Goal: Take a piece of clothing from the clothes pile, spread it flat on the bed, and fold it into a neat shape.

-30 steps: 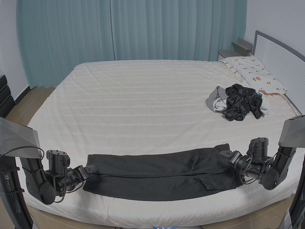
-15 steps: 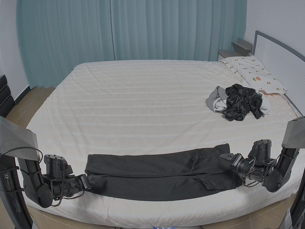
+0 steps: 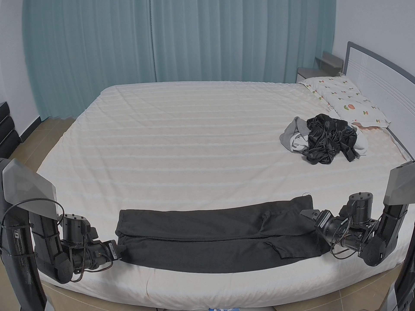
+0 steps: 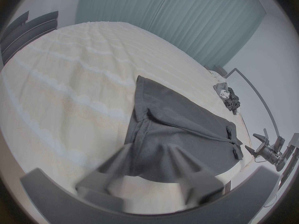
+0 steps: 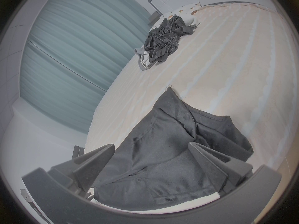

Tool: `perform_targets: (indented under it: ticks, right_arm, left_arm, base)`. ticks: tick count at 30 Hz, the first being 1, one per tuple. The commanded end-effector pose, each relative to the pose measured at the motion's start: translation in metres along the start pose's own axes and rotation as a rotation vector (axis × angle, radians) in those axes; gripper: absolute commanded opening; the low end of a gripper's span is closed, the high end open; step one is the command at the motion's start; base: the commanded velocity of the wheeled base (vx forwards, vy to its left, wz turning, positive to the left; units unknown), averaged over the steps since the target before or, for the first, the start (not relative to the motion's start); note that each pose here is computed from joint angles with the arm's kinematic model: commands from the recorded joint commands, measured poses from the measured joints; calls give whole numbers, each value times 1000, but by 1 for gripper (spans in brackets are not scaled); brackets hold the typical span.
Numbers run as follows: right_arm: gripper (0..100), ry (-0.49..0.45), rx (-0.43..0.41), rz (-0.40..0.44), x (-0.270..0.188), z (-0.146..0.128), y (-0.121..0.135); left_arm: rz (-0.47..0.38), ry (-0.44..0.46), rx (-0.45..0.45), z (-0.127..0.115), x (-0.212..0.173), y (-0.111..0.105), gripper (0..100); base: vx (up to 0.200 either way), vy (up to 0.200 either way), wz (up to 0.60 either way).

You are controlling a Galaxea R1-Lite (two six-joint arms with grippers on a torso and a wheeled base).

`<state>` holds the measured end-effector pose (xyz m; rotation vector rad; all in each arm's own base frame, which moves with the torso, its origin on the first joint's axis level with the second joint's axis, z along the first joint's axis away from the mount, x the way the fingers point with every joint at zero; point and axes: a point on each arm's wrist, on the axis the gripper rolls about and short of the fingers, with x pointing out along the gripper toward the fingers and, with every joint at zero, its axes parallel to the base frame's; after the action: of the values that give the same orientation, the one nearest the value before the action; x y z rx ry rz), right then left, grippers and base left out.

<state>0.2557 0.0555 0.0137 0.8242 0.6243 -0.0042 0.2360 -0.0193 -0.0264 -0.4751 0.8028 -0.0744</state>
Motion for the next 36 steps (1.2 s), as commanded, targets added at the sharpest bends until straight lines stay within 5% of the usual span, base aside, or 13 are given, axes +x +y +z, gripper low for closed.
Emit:
perform_targets:
  ticks: [1,22,23,33,36]
  right_arm:
    - [100,4,0,-2,0,-1,-1]
    - [100,18,3,0,-4,-2,-2]
    - [100,18,3,0,-4,-2,-2]
    - [100,-19,18,1,-7,8,-4]
    - [100,-31,27,2,-9,12,-6]
  left_arm:
    - [24,23,-12,-5,-3,5,0]
    - [125,30,67,-13,-17,12,0]
    - [124,31,67,-13,-17,12,100]
    - [81,-44,66,0,-25,5,100]
    - [15,-137,39,21,-26,-3,100]
  base:
    - [0,0,0]
    - [0,0,0]
    - [0,0,0]
    - [0,0,0]
    - [0,0,0]
